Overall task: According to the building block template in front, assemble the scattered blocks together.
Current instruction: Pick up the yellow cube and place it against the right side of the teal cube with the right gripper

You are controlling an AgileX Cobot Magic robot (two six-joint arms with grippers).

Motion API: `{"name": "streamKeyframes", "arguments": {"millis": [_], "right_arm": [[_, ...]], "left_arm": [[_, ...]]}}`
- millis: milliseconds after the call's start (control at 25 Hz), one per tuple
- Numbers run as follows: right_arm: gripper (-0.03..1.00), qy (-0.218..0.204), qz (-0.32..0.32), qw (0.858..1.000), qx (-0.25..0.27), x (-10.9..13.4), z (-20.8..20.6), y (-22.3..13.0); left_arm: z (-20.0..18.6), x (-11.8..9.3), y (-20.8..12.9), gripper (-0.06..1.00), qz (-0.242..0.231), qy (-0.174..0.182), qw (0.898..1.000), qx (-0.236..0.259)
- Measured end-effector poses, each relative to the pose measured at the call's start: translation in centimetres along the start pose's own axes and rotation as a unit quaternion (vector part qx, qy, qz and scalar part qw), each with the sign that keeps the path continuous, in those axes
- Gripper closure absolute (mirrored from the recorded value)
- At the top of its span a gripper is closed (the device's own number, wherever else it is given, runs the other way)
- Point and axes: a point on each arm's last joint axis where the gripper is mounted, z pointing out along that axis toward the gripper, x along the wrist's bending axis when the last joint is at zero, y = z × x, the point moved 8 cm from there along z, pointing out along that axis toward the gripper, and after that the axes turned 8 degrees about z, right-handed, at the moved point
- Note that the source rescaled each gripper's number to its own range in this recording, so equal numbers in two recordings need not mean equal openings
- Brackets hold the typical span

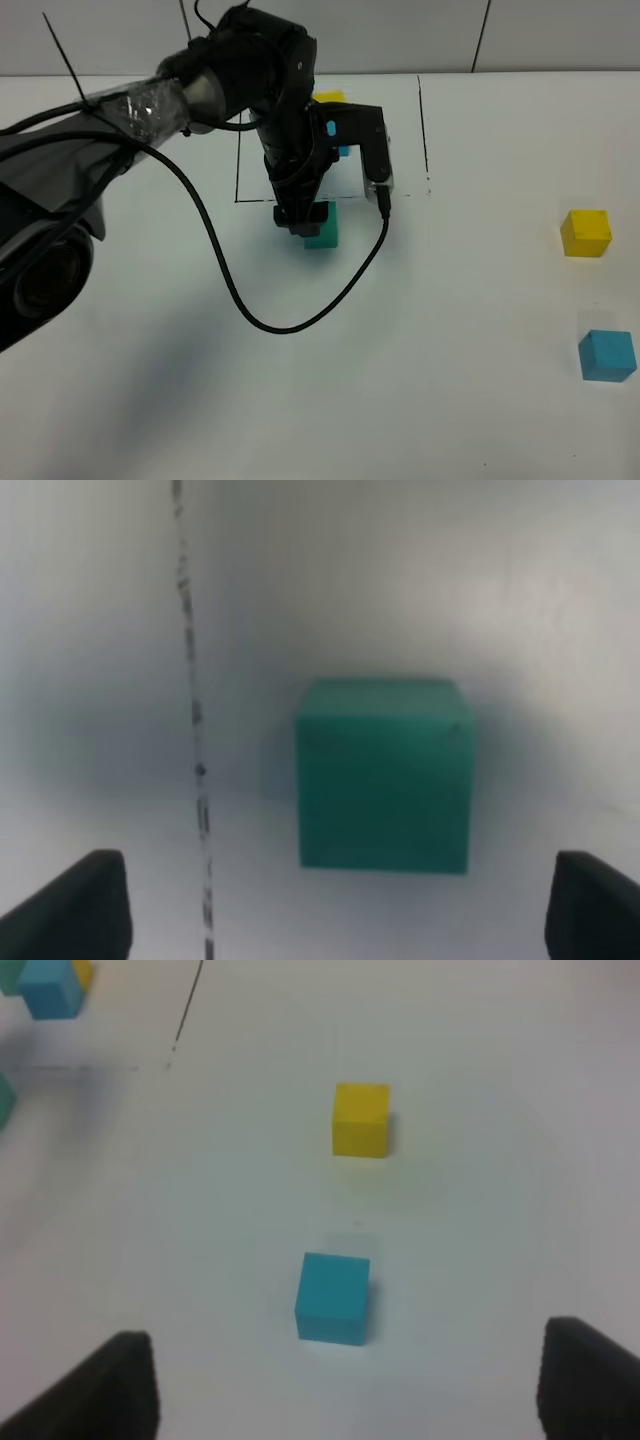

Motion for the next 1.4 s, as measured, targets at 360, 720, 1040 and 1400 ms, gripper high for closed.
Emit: {"name": "streamKeyframes", "arguments": {"millis": [360, 720, 1040, 1400], "right_arm": [[0.39, 0.0, 0.0, 1.0, 0.0, 0.0, 0.0, 0.0], [0.39, 0.0, 0.0, 1.0, 0.0, 0.0, 0.0, 0.0], [0.39, 0.0, 0.0, 1.0, 0.0, 0.0, 0.0, 0.0], [0.39, 0.0, 0.0, 1.0, 0.0, 0.0, 0.0, 0.0]], "left_arm": [[-7.0, 2.0, -3.7, -0.06, -0.158, 0.051, 0.986, -0.005], [-10.3, 1.4, -14.2, -0.06, -0.387, 0.012, 0.922, -0.017], [-14.2, -3.2, -22.5, -0.06, -0.484, 0.111, 0.867, -0.047], [-22.0, -13.7, -22.1, -0.06, -0.546, 0.184, 0.812, -0.096]]}}
